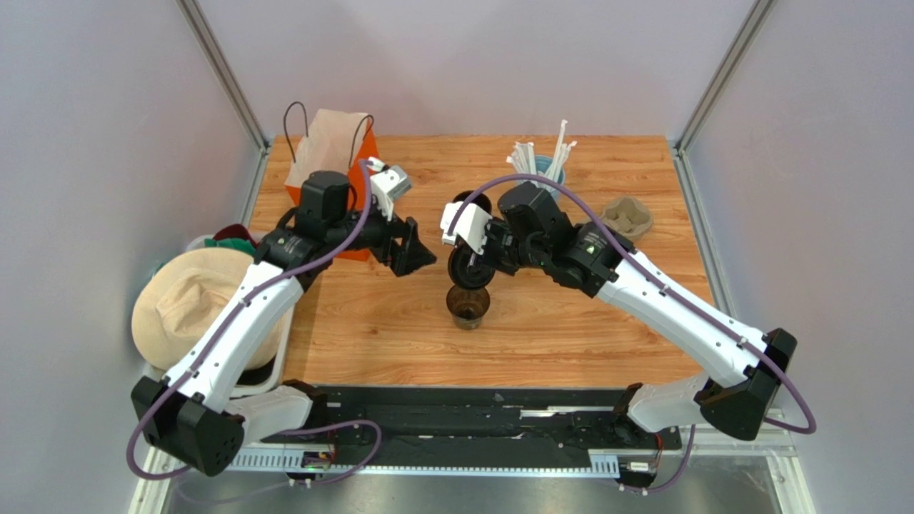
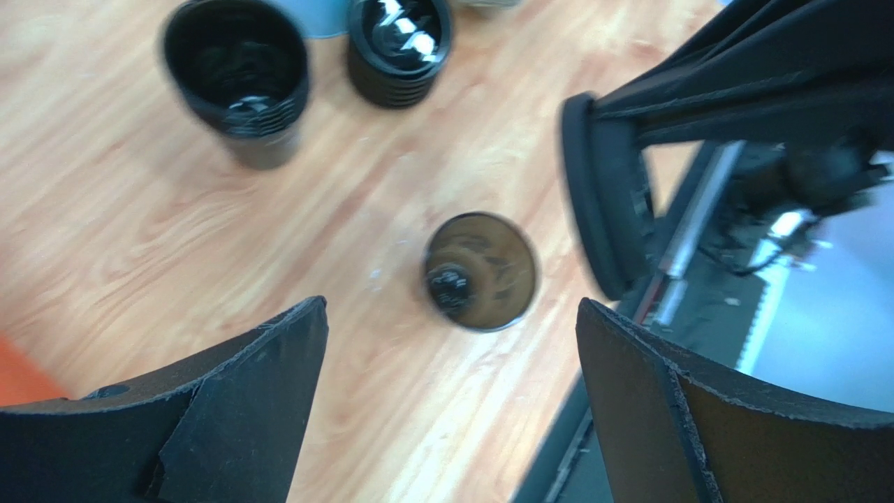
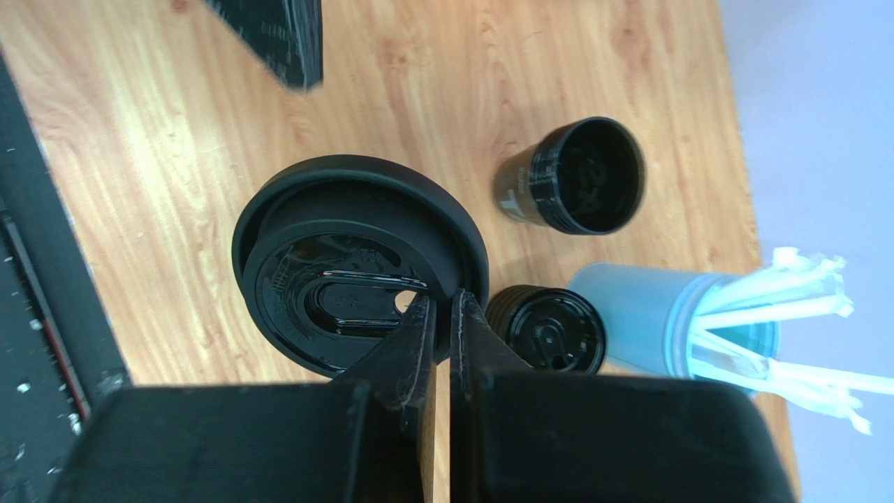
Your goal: Pack the takeout coffee
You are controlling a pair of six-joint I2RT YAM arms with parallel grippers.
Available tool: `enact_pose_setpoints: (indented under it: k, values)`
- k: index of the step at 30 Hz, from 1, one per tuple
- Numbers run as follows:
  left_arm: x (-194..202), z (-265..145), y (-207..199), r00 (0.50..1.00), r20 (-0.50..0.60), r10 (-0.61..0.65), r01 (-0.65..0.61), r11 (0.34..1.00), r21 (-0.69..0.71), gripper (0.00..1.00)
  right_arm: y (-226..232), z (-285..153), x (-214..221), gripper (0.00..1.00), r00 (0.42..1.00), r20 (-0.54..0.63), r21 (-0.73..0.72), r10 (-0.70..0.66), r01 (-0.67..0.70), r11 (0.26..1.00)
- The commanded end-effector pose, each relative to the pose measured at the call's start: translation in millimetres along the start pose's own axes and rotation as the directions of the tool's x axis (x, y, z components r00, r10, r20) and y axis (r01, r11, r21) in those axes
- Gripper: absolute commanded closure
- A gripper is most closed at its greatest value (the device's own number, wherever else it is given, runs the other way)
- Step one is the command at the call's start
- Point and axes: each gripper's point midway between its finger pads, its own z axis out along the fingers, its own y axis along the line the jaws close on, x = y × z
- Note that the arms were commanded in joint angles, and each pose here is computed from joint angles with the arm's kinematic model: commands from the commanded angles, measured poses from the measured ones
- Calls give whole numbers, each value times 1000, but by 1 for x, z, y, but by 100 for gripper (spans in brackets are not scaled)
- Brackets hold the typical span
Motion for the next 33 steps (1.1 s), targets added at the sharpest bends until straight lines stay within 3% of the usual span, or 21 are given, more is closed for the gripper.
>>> enact_pose_setpoints:
  k: [1,9,14,23,27,33]
  values:
    - [-15,-14,33,983,111,146,-130,981,-144,3,2,0,-2,100,999,11,-87,41,-40,995]
    - [-12,-28,67,931,88,354,-305,887,-348,2,9,27,36,100,967,-147,-168,210,-234,958]
    - [-1,-30,73,931,78,356,-301,872,-386,1,21,38,58,99,940,-218,-195,262,-305,932]
    - [8,-35,54,912,90,401,-354,877,-325,1,19,46,68,98,938,-259,-202,232,-287,936]
    - [14,-34,47,898,81,433,-396,873,-285,8,14,52,68,98,947,-267,-221,176,-238,946]
    - [19,-33,41,888,76,454,-424,872,-245,19,17,70,62,98,936,-293,-268,196,-277,923]
